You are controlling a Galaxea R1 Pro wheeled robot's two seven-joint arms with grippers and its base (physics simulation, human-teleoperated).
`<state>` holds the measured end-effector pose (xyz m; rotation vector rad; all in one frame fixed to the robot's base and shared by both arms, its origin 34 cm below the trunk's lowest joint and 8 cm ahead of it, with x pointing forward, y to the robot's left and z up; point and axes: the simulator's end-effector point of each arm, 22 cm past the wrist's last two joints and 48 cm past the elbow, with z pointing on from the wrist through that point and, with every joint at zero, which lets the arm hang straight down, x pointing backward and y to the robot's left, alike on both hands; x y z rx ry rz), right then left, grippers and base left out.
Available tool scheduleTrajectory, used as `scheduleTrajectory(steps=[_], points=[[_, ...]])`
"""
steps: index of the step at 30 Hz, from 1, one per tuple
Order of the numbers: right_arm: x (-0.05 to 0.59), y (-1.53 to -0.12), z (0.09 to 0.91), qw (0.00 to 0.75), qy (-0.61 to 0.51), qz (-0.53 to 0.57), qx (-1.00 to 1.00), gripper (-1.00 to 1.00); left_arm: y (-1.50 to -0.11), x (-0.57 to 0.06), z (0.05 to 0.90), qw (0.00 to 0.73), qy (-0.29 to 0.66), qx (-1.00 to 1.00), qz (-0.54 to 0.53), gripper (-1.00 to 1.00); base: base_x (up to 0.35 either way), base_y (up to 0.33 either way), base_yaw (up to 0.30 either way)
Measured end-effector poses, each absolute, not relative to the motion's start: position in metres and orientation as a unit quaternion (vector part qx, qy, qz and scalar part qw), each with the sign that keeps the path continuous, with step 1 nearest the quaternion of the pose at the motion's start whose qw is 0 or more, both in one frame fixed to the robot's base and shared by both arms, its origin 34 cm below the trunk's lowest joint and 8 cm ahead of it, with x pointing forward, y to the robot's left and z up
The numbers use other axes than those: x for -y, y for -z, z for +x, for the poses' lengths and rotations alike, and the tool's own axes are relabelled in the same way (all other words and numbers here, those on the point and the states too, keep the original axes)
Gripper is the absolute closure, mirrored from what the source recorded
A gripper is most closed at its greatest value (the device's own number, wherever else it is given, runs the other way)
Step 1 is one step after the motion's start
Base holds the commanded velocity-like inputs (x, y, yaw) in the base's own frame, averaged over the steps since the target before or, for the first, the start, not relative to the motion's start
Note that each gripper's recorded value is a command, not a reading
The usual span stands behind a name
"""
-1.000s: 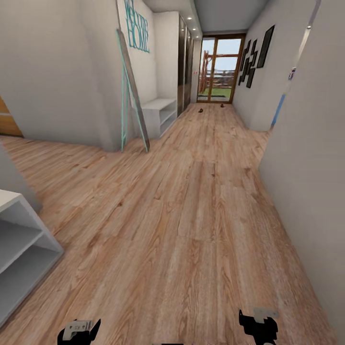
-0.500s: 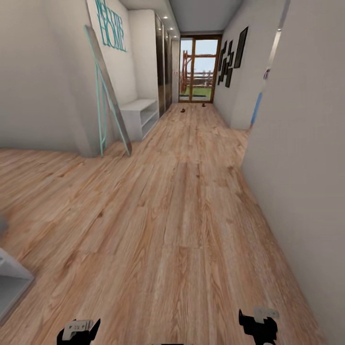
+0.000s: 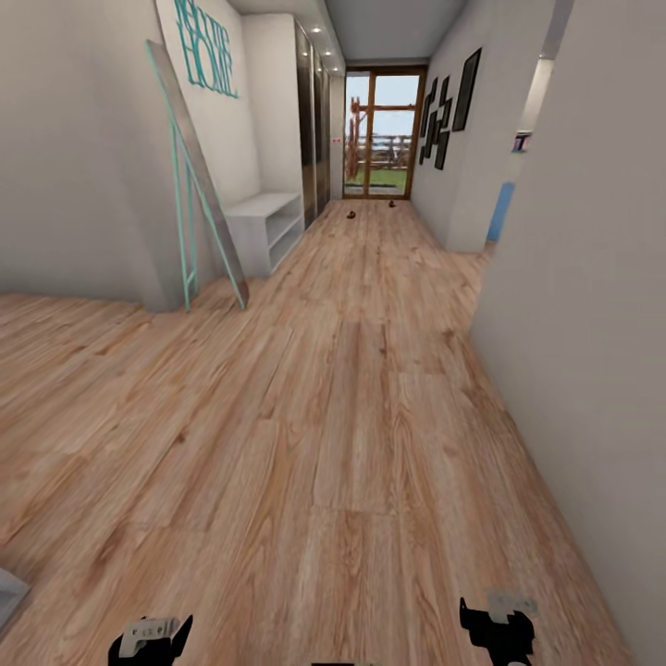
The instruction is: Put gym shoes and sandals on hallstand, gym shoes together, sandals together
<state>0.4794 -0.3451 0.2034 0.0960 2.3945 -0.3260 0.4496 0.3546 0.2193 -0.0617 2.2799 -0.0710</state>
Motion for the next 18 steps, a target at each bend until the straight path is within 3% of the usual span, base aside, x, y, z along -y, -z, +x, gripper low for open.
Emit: scheduleTrajectory(steps=[18], points=[[0.340, -0.202, 0.479, 0.352, 0.126, 0.014, -0.927, -1.00, -0.218, -0.372, 0.449, 0.416, -0.011, -0.908, -0.041, -1.00, 0.340, 0.000, 0.000]])
